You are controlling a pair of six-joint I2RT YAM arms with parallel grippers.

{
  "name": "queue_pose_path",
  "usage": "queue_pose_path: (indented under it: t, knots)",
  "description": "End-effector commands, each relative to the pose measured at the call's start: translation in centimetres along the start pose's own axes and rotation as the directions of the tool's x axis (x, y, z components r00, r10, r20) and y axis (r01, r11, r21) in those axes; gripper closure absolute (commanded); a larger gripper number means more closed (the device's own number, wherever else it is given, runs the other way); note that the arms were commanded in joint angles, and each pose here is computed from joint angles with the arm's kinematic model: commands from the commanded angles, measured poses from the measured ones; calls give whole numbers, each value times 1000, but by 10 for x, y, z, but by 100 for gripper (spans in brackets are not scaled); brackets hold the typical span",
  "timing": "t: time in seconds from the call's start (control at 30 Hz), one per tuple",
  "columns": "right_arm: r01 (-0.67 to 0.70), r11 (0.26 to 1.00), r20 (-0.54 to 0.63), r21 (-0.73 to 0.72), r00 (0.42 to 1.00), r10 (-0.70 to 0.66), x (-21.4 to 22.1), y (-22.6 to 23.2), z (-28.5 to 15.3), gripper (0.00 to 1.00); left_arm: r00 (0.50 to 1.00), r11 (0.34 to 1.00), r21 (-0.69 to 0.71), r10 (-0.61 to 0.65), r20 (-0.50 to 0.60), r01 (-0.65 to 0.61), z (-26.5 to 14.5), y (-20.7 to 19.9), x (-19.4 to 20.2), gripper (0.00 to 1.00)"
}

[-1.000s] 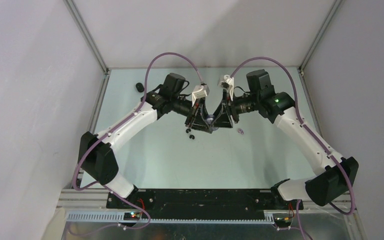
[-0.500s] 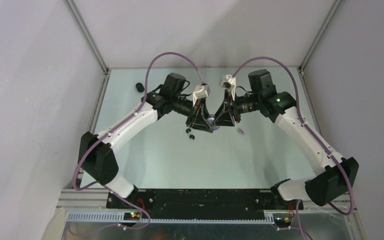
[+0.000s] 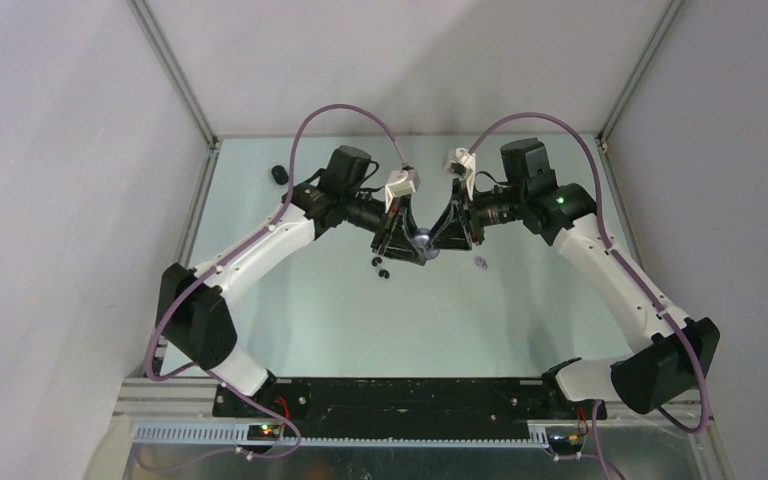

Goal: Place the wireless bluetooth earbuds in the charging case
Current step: Open the charging case.

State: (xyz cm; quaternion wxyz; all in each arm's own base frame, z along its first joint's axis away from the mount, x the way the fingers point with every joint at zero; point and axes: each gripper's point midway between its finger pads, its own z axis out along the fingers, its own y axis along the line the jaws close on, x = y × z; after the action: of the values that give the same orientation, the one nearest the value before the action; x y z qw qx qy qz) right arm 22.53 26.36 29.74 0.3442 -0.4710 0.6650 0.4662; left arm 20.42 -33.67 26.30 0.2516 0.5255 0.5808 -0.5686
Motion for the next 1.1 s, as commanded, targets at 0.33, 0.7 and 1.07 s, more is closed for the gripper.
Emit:
queue_pose_path:
  t: [0.33,0.7,1.07]
  knots:
    - [36,999,19,-12,999,-35,-7,10,-3,74,1000,1000,-9,26,10,-26,-2,-1,-10,79]
    - [38,999,27,-3,999,-38,-10,10,-6,75,1000,1000,-10,24,10,-24,-2,0,-9,67]
    - [22,1000,25,12,999,-23,-9,6,-5,78,1000,1000,-15,24,13,-24,-2,0,-10,48]
